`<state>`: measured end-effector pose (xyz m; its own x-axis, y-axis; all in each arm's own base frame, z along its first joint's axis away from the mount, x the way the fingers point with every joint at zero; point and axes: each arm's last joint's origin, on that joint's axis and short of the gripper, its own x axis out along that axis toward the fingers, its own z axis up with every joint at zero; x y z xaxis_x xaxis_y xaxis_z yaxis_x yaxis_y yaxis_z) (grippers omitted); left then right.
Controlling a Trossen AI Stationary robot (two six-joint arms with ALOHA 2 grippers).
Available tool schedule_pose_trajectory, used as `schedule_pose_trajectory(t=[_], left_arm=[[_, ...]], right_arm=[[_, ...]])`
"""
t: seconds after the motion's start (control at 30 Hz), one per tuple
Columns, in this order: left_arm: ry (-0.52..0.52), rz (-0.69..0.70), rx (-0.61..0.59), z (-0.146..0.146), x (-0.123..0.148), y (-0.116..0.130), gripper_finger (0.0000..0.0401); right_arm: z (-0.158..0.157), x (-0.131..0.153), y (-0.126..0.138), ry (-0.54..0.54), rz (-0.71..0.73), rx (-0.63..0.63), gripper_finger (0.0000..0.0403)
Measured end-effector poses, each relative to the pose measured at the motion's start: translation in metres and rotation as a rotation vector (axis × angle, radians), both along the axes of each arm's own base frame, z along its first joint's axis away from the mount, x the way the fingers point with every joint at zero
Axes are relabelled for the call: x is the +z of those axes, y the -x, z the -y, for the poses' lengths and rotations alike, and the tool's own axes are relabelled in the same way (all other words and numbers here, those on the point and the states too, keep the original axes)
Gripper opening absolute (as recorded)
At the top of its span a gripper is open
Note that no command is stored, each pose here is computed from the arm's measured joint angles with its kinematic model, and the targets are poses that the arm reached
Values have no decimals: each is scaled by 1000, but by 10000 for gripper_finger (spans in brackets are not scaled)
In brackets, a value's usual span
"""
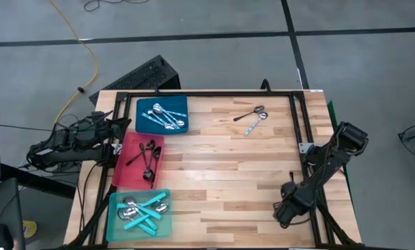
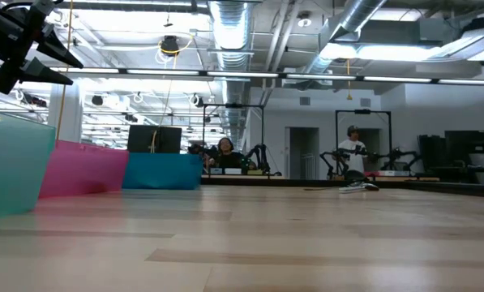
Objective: Sort silverware by color (type)
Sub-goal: Put the black spoon into the red bin
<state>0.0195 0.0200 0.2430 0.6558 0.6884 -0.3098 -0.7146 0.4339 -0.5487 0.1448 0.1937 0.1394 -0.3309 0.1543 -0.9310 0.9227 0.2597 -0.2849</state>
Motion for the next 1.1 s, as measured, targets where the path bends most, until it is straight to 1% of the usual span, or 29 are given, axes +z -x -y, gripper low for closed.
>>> schedule_pose_trajectory(t=[0.17, 0.3, 0.43, 0.7, 0.83, 1.1], left_arm=[[5, 5, 3, 0, 0, 0, 195], [5, 6, 2, 0, 0, 0, 195], [5, 6, 2, 0, 0, 0, 195], [14, 16, 7, 0, 0, 0, 195], [14, 16, 7, 0, 0, 0, 195], [13, 16, 8, 0, 0, 0, 195]], right_arm=[[-4, -6, -5, -34, 10, 25, 233], [-5, -7, -6, -45, 9, 18, 213], [-6, -8, -6, -57, 7, 16, 172], [-7, -9, -10, -96, 7, 2, 71], [-6, -9, -12, -111, 3, -11, 36], [-4, -4, -25, -121, 45, -45, 36]])
